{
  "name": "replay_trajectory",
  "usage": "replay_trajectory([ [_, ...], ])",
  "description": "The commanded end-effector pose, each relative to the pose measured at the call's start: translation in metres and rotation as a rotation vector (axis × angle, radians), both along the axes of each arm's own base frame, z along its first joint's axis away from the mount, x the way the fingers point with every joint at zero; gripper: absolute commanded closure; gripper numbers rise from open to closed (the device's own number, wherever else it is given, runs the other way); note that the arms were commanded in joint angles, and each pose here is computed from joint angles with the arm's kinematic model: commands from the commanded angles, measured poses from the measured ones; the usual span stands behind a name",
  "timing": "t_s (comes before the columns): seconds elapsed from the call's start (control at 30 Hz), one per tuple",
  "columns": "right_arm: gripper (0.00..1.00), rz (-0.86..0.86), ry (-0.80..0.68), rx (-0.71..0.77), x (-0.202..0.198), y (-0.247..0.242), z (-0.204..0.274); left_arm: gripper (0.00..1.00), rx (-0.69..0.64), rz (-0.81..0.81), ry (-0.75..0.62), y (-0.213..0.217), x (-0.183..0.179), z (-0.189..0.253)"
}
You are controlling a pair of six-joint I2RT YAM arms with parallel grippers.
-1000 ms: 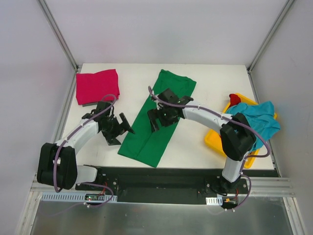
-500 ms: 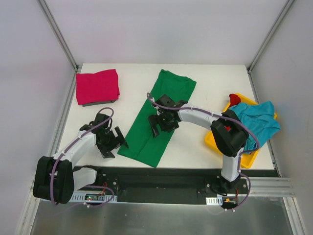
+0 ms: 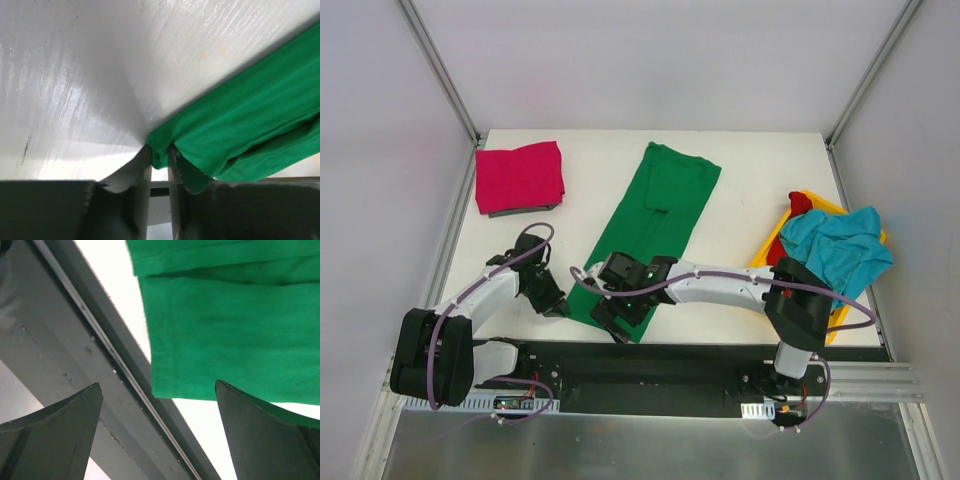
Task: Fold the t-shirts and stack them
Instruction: Grab the bottom of the folded rectangular tshirt with both arms
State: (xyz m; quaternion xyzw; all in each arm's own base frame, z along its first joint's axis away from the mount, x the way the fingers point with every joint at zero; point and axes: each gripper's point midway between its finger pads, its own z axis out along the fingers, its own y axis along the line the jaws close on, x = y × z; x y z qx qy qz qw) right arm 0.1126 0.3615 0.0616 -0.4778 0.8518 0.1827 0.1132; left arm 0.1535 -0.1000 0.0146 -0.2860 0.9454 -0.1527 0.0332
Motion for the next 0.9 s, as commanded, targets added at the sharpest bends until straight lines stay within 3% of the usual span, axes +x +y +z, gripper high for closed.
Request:
replay_trajectory([
  [0.0,0.05,0.098,0.013,0.009,-0.023,0.003,0.001,0.91,0.009,-0.003,0.046,0.001,-0.008,-0.012],
  [0.07,0.07,0.124,0.018,-0.009,-0.031,0.002,-0.008,1.00,0.010,0.001,0.046,0.001,-0.007,-0.012],
  [0.23,0.25,0.138,0.016,-0.049,-0.035,-0.001,-0.025,1.00,0.005,0.001,0.035,0.000,-0.005,-0.010],
  [0.4,0.31,0.118,-0.036,-0.152,-0.025,-0.020,-0.043,1.00,-0.005,-0.001,0.016,-0.002,-0.004,-0.007],
  [0.5,0.39,0.107,-0.048,-0.190,-0.022,-0.028,-0.053,1.00,-0.005,0.003,0.008,-0.002,-0.002,-0.005],
  [0.57,0.53,0.096,-0.059,-0.205,-0.020,-0.030,-0.056,1.00,-0.010,0.004,0.000,-0.003,0.000,-0.003],
  [0.63,0.56,0.090,-0.068,-0.212,-0.019,-0.032,-0.059,1.00,-0.012,0.010,-0.001,-0.003,0.000,-0.003],
  [0.7,0.69,0.082,-0.076,-0.212,-0.017,-0.034,-0.063,1.00,-0.004,0.017,-0.016,-0.001,0.001,-0.002],
  [0.87,0.85,0.063,-0.088,-0.213,-0.015,-0.034,-0.062,1.00,0.004,0.039,-0.046,0.002,-0.002,-0.001],
])
